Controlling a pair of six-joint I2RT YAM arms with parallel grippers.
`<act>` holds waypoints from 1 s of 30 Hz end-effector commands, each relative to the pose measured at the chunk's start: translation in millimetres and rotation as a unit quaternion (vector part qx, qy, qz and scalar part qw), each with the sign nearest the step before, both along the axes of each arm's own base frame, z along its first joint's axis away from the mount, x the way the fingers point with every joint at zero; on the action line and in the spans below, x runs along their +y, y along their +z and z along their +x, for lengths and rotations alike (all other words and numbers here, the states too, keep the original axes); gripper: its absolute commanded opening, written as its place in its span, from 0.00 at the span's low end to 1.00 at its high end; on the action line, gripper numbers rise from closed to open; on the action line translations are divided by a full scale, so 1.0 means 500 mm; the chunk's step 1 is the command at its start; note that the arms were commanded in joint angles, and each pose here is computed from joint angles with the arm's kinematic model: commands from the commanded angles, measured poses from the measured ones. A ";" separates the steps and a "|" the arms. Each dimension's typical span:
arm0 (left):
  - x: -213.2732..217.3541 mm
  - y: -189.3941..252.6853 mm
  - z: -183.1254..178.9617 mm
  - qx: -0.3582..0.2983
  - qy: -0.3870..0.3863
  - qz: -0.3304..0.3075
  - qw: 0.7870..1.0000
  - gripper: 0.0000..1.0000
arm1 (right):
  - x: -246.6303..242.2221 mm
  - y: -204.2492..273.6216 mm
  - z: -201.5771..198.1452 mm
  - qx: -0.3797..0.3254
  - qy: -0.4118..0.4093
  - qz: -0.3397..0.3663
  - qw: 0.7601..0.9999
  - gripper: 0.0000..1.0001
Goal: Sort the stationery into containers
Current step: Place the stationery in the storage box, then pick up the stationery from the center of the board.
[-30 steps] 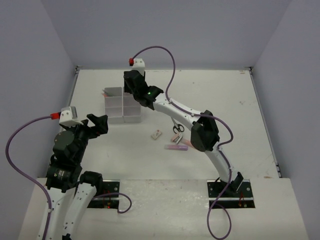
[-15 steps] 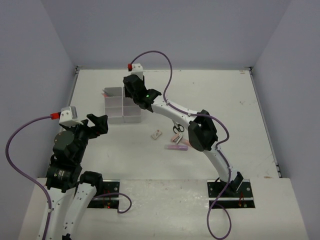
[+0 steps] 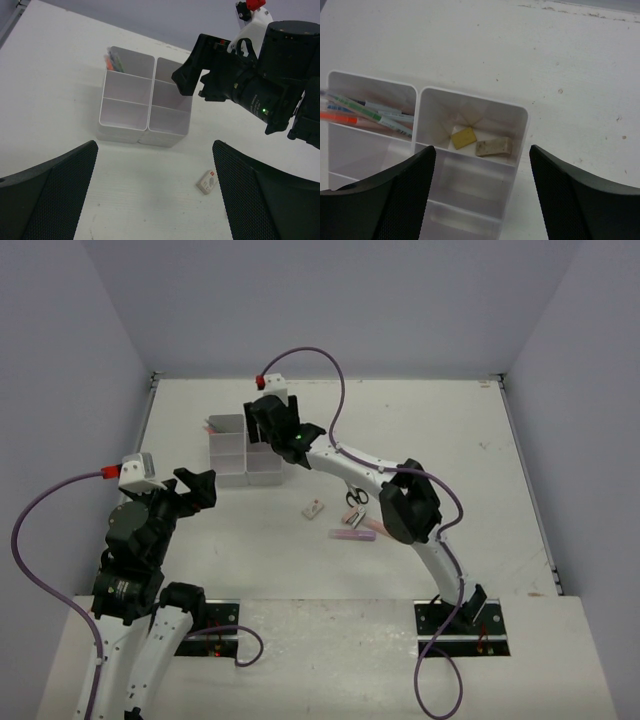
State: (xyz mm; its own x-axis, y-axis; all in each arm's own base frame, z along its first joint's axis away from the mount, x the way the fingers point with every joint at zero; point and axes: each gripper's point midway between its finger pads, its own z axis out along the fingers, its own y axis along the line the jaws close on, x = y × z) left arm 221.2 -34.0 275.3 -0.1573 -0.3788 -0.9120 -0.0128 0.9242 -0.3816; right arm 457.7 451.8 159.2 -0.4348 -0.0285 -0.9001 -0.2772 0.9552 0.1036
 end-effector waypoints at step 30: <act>-0.438 -0.238 0.049 0.271 -0.251 0.213 0.905 1.00 | -0.589 0.172 -0.534 0.036 0.013 0.124 0.992 0.90</act>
